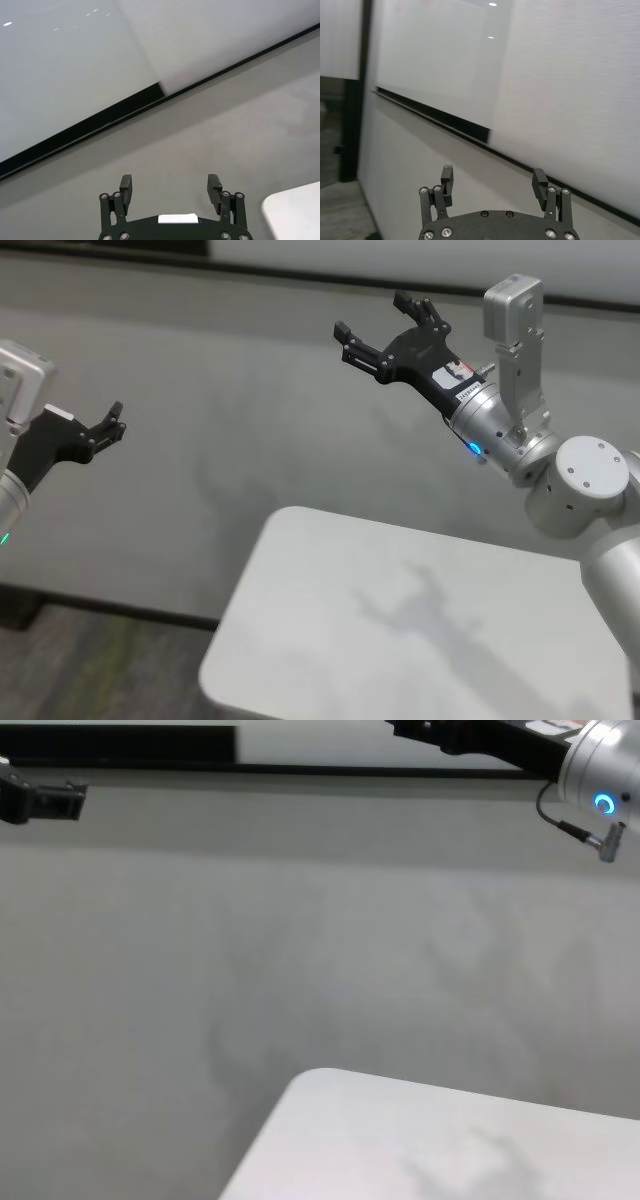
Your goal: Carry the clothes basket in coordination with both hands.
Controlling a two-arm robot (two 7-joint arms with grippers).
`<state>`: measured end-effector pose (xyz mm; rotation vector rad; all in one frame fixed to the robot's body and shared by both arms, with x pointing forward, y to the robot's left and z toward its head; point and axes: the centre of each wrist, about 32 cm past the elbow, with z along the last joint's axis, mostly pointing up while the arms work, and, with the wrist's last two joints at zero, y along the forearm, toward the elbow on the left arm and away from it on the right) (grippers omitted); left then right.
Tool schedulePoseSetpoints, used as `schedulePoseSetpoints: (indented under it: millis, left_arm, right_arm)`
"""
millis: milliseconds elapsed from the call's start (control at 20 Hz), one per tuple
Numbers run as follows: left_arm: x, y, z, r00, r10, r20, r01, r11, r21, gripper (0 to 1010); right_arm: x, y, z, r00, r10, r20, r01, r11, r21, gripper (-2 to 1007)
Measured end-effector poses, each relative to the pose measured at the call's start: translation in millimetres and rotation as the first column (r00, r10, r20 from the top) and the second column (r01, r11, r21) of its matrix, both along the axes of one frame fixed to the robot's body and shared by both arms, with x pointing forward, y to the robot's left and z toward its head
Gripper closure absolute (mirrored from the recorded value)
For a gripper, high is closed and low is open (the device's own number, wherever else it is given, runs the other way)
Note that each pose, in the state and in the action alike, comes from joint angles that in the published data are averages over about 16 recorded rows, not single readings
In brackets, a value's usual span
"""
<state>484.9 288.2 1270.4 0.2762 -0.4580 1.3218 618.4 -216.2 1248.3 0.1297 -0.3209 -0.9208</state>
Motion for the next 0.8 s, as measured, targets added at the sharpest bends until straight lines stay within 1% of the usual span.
schedulePoseSetpoints:
  millis: [800]
  left_arm:
    - [0.0,0.0,0.0,1.0000,0.000,0.000,0.000,1.000,0.000,10]
  right_arm:
    - [0.0,0.0,0.0,1.0000,0.000,0.000,0.000,1.0000,0.000,5]
